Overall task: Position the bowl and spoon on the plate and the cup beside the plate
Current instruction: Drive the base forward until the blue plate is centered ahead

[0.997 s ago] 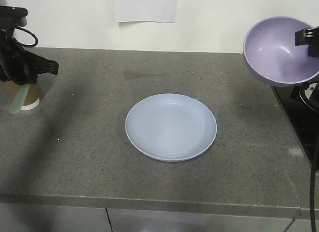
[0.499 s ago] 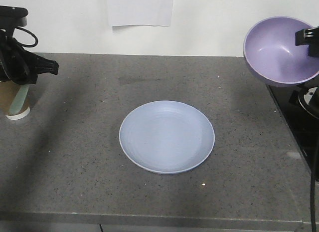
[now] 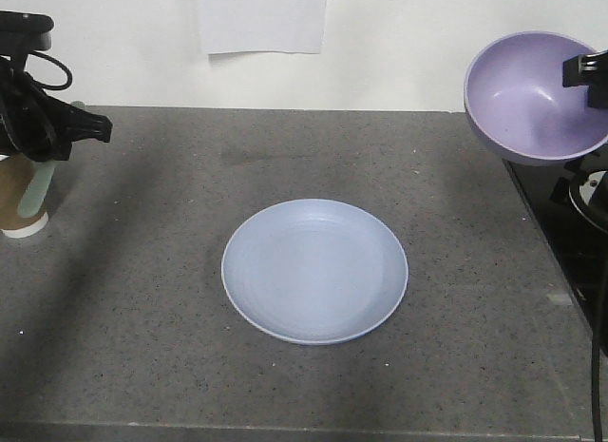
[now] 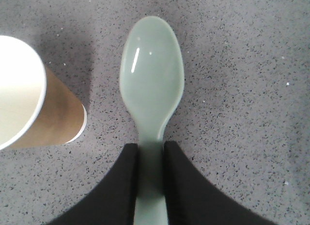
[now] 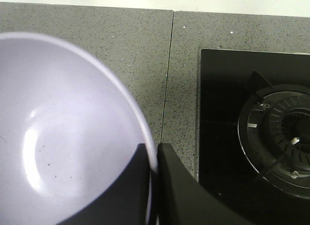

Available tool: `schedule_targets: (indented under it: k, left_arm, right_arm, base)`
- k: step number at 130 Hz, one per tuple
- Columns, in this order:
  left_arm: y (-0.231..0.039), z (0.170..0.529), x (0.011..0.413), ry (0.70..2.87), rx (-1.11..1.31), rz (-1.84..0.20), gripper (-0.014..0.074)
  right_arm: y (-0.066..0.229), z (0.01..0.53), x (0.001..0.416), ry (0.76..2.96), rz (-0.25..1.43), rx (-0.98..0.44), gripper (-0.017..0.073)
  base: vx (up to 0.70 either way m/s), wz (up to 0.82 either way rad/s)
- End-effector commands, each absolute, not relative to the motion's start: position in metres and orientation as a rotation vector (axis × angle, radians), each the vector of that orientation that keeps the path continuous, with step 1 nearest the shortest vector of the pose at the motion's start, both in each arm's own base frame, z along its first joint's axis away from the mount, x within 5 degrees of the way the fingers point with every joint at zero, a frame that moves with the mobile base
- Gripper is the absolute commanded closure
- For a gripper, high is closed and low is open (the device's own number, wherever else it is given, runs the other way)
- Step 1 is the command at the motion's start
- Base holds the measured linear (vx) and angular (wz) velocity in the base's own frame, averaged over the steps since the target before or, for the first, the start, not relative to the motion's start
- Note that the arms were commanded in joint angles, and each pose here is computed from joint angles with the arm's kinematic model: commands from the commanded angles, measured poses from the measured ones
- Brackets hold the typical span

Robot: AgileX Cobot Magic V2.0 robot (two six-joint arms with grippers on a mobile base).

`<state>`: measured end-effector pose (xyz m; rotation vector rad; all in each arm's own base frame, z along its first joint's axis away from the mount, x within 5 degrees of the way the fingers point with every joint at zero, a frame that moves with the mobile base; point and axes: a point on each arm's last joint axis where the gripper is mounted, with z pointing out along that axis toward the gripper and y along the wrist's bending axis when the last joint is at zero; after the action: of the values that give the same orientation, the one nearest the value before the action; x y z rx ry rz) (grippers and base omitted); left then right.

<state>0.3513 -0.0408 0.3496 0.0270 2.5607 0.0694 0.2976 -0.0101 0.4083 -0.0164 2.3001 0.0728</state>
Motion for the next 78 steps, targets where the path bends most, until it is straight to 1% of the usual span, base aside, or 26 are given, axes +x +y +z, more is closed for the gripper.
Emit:
schedule_targets:
  k: [1,78]
  left_arm:
    - [-0.0409,0.3759,0.3442,2.45,0.028,0.053,0.0601]
    - [-0.0409,0.3759,0.3442,2.45,0.028,0.053,0.0601]
  right_arm:
    - [-0.0105,0.4313,0.2912,2.177,0.06,-0.019,0.0563]
    - [-0.0105,0.4313,0.2912,2.177,0.06,-0.019,0.0563]
  base:
    - [0.04,-0.01]
    - [0.05,-0.01]
